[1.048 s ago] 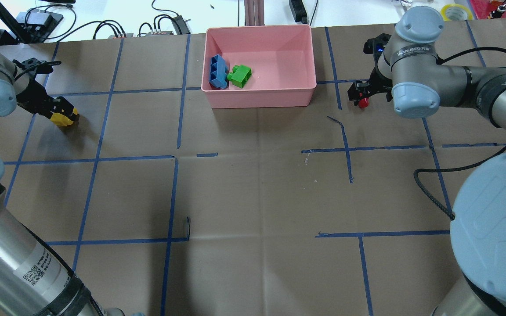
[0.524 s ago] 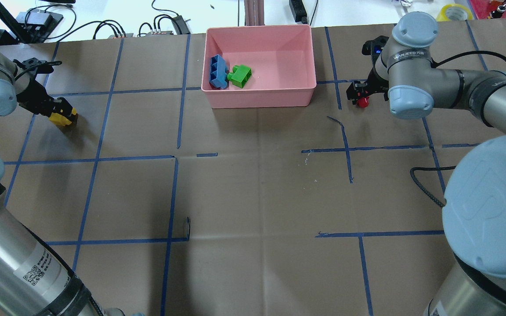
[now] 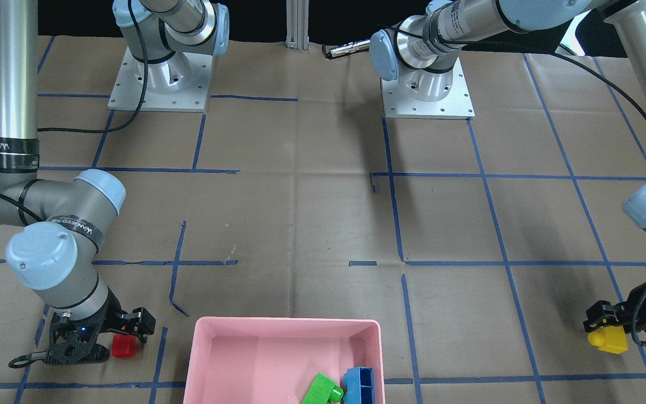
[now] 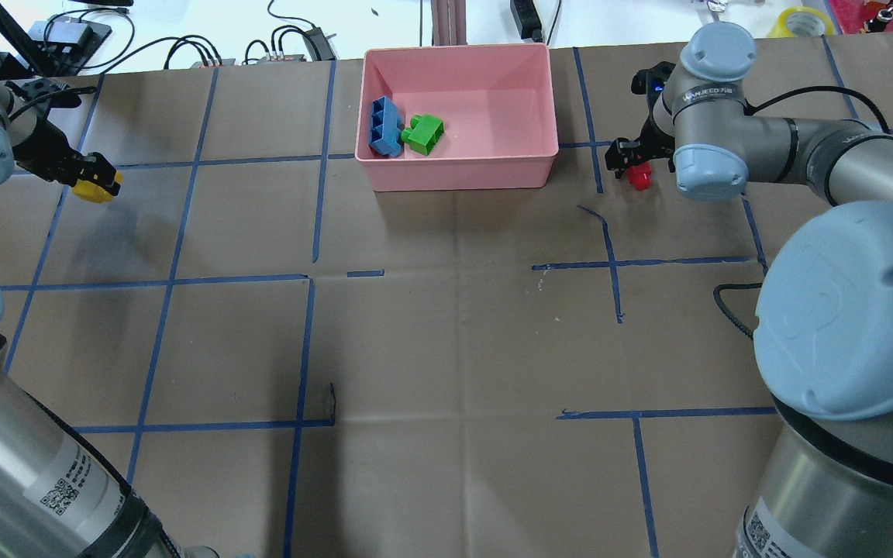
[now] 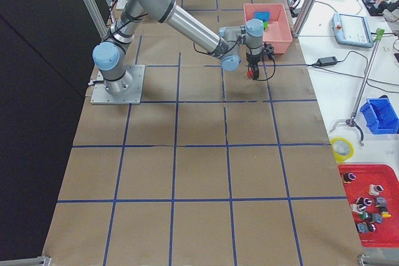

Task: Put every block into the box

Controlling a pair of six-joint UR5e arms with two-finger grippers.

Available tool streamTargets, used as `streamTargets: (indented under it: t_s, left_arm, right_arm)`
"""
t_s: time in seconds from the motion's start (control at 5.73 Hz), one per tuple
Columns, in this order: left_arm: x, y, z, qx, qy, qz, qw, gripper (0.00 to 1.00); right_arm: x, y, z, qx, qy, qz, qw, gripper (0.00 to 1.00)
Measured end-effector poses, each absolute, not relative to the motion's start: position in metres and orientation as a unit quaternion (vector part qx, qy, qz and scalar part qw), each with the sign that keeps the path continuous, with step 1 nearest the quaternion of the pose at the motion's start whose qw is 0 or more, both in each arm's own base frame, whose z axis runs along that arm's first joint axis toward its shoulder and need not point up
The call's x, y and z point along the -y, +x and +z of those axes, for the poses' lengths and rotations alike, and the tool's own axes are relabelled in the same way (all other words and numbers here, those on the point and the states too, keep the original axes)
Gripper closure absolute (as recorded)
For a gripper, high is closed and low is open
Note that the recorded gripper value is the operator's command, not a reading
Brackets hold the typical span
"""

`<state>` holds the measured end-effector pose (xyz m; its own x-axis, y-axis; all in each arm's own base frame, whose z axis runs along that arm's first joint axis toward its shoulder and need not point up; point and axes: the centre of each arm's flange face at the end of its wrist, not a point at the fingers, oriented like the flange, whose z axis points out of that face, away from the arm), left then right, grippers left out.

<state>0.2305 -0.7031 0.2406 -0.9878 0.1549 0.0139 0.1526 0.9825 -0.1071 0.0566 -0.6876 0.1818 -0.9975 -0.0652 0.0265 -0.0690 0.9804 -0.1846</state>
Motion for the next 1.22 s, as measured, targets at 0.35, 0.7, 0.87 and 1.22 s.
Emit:
streamTargets:
  t_s: [0.35, 0.7, 0.87, 1.22]
  left_arm:
    - [0.731, 0.135, 0.319, 0.992, -0.101, 0.064, -0.026, 0.80]
    - [0.748, -0.025, 0.362, 0.996, -0.031, 0.084, -0.012, 0.80]
    - [0.748, -0.108, 0.365, 0.996, 0.003, 0.090, 0.002, 0.80]
    - [0.731, -0.228, 0.362, 0.993, 0.057, 0.081, 0.072, 0.79]
  right_arm:
    - [0.688, 0.057, 0.180, 0.995, 0.034, 0.092, 0.011, 0.48]
    - [0.688, 0.058, 0.180, 0.995, 0.033, 0.091, 0.006, 0.93]
    - [0.686, 0.059, 0.181, 0.996, 0.032, 0.087, -0.001, 0.98]
    - [0.686, 0.059, 0.204, 0.997, 0.051, 0.062, -0.004, 0.99]
